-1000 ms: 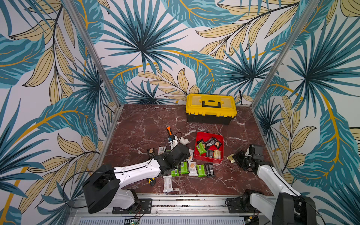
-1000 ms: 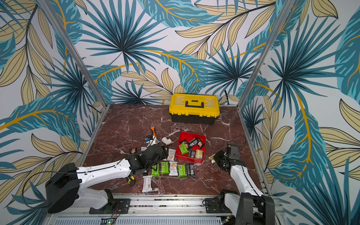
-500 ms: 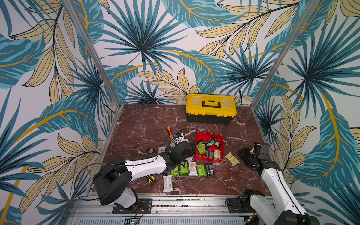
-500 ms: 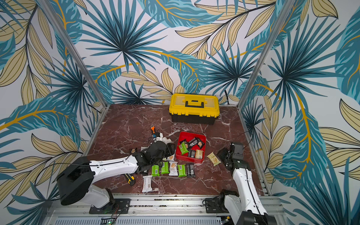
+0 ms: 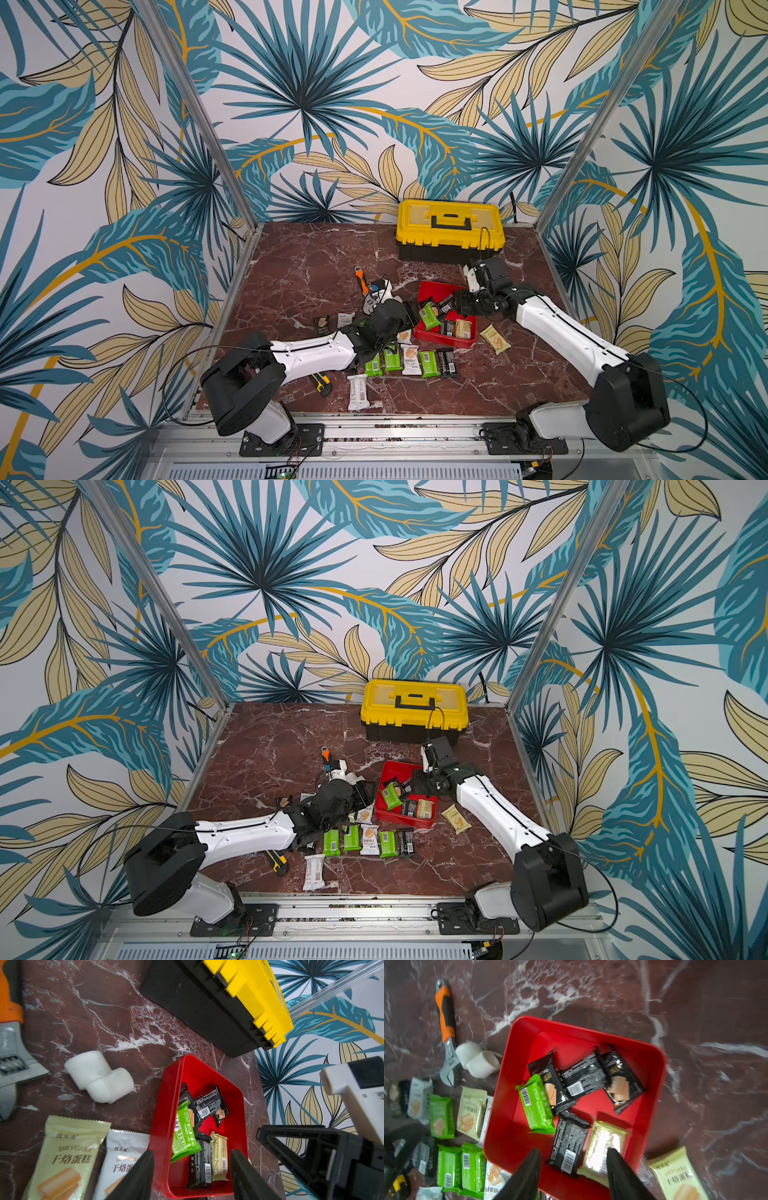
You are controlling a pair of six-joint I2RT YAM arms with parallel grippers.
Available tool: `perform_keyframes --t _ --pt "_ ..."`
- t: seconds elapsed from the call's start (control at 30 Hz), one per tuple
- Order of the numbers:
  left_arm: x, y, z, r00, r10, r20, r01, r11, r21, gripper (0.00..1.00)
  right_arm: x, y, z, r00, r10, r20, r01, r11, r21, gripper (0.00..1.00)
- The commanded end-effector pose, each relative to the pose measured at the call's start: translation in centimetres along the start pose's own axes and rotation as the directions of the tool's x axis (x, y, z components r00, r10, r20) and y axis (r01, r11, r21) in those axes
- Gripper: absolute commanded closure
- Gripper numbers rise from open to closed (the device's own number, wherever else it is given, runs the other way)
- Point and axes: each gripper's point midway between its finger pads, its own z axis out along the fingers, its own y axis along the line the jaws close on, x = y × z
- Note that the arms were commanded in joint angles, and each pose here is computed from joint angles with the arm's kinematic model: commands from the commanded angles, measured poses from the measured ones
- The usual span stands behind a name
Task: Take the cookies out of the storage box
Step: Pick up the cookie from the storage box.
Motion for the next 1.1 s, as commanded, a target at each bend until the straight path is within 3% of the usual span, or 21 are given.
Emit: perform_keyframes --t 0.0,0.23,0.5,0.77,1.07 --pt "-1.2 1.6 -1.2 0.997 -0.042 0.059 0.045 0.998 -0.036 0.38 1.9 0.8 1.9 0.977 -0.169 -0.13 0.177 0.983 0.047 0.42" --pt "-2.1 3.0 -2.7 0.994 -0.056 0.092 0.063 0.995 -0.071 0.38 2.2 2.7 5.1 0.935 -0.295 -0.198 0.317 0.943 0.095 0.38" --pt "-2.1 3.9 -3.2 0.993 -0.066 0.099 0.075 0.993 -0.089 0.38 2.7 3.8 7.3 0.91 -0.344 -0.233 0.379 0.917 0.126 0.36" --pt "-2.4 4.0 -3.5 0.992 -0.063 0.109 0.074 0.992 -0.105 0.38 2.2 2.9 8.3 0.929 -0.3 -0.215 0.345 0.915 0.211 0.38" --pt "-2.5 4.5 -3.5 0.992 -0.063 0.114 0.076 0.99 -0.119 0.38 -0.1 0.6 5.6 0.965 -0.244 -0.097 0.262 0.904 0.339 0.45"
